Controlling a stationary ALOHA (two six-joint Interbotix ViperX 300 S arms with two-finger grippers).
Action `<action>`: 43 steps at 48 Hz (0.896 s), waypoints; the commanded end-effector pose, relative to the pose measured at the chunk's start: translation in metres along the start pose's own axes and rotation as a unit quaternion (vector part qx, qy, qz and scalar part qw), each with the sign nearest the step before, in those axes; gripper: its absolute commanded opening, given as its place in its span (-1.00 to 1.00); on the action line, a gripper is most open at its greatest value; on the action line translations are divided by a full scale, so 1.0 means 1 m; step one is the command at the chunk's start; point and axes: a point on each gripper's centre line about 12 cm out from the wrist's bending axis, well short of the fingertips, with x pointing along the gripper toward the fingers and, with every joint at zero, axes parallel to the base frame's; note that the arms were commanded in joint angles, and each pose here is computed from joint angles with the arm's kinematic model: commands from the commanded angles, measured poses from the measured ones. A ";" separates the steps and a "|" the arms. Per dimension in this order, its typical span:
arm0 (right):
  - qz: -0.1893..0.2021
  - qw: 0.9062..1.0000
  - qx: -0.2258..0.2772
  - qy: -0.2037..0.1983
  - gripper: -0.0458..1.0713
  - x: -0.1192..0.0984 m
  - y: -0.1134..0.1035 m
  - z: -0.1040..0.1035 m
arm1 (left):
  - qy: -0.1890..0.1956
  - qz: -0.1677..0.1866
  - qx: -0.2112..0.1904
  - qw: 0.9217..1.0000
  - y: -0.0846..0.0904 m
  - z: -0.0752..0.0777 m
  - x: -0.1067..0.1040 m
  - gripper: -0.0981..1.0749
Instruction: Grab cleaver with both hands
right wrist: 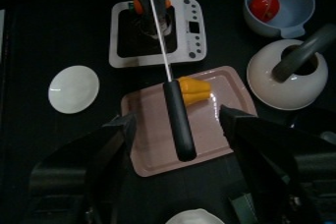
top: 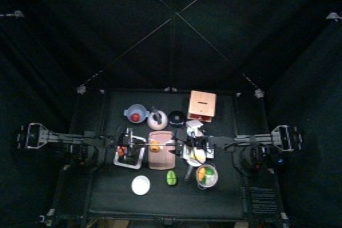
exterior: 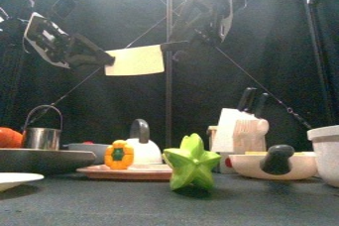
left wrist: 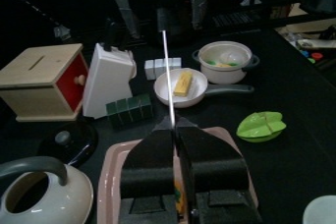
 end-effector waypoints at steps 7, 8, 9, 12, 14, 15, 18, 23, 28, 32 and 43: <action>0.001 1.000 0.003 -0.013 0.37 -0.003 0.000 0.009 | -0.016 0.003 0.001 1.000 0.003 0.010 0.005 -0.38; 0.001 1.000 0.004 -0.012 0.33 -0.002 0.000 0.009 | -0.016 0.003 0.001 1.000 0.003 0.010 0.005 -0.38; 0.001 1.000 0.004 -0.011 0.29 -0.002 0.000 0.008 | -0.016 0.003 0.001 1.000 0.003 0.010 0.005 -0.38; 0.001 1.000 0.005 -0.011 0.16 -0.002 0.000 0.009 | -0.016 0.003 0.002 1.000 0.003 0.010 0.005 -0.38; 0.001 1.000 0.005 -0.012 0.10 -0.002 0.000 0.009 | -0.014 0.003 0.002 1.000 0.003 0.010 0.005 -0.38; 0.001 1.000 0.005 -0.012 0.07 -0.002 0.000 0.009 | -0.014 0.003 0.002 1.000 0.003 0.010 0.005 -0.38; 0.002 1.000 0.006 -0.011 -0.02 -0.002 0.000 0.009 | -0.015 0.003 0.001 1.000 0.003 0.010 0.005 -0.38; 0.002 1.000 0.007 -0.002 -0.13 -0.001 0.001 0.003 | -0.016 0.002 0.000 1.000 0.002 0.011 0.005 -0.38; 0.002 1.000 0.005 0.009 -0.22 0.000 0.002 -0.004 | -0.016 -0.002 0.000 1.000 0.000 0.009 0.004 -0.38; 0.002 1.000 0.004 0.014 -0.25 0.000 0.003 -0.007 | -0.016 -0.017 0.000 1.000 -0.008 0.008 0.005 -0.38; 0.001 1.000 0.004 0.020 -0.25 0.002 0.002 -0.012 | -0.007 -0.048 -0.002 0.999 -0.025 0.004 0.011 -0.38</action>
